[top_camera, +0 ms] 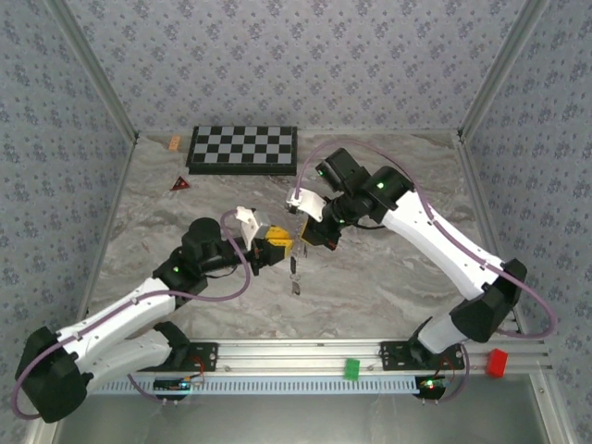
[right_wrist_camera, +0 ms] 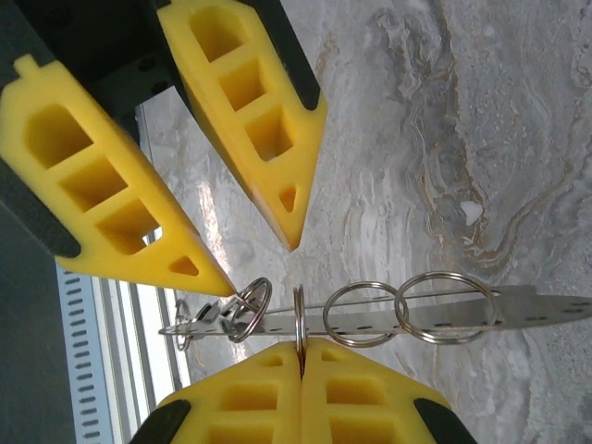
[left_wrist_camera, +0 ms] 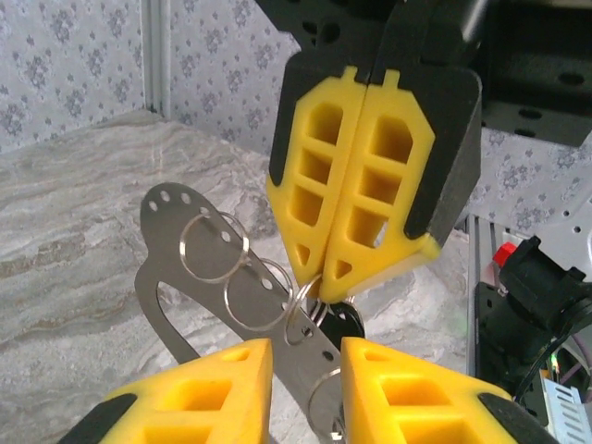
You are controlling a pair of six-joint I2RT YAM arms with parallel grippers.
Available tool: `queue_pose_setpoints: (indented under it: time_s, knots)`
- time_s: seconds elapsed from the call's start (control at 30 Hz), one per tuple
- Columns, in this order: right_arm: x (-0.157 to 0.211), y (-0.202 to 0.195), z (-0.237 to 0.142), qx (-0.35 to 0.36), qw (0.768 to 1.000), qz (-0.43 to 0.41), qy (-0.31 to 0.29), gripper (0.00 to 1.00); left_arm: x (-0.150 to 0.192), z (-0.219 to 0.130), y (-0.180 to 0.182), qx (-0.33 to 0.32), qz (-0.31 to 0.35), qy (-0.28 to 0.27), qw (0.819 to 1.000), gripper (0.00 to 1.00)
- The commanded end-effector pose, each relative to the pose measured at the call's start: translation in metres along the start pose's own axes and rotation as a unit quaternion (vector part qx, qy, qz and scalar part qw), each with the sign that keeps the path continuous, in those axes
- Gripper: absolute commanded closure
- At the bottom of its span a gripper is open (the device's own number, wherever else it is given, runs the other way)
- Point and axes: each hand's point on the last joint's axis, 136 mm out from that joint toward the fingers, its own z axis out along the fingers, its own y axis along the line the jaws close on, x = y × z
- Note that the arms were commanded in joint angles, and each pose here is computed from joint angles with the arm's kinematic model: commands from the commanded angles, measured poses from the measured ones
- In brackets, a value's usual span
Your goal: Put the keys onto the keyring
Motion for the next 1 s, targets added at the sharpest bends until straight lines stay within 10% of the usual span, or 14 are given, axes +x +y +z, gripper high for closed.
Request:
queue_pose_setpoints:
  time_s: [0.0,0.97]
  knots:
    - [0.007,0.009,-0.002,-0.012,0.999,-0.021,0.037,1.0,-0.01,0.0,-0.004,0.012,0.017,-0.006,1.0,0.73]
    - [-0.004,0.024,-0.004,-0.033,0.998,-0.054,0.006,1.0,-0.01,-0.004,-0.007,0.042,0.011,-0.018,0.999,0.59]
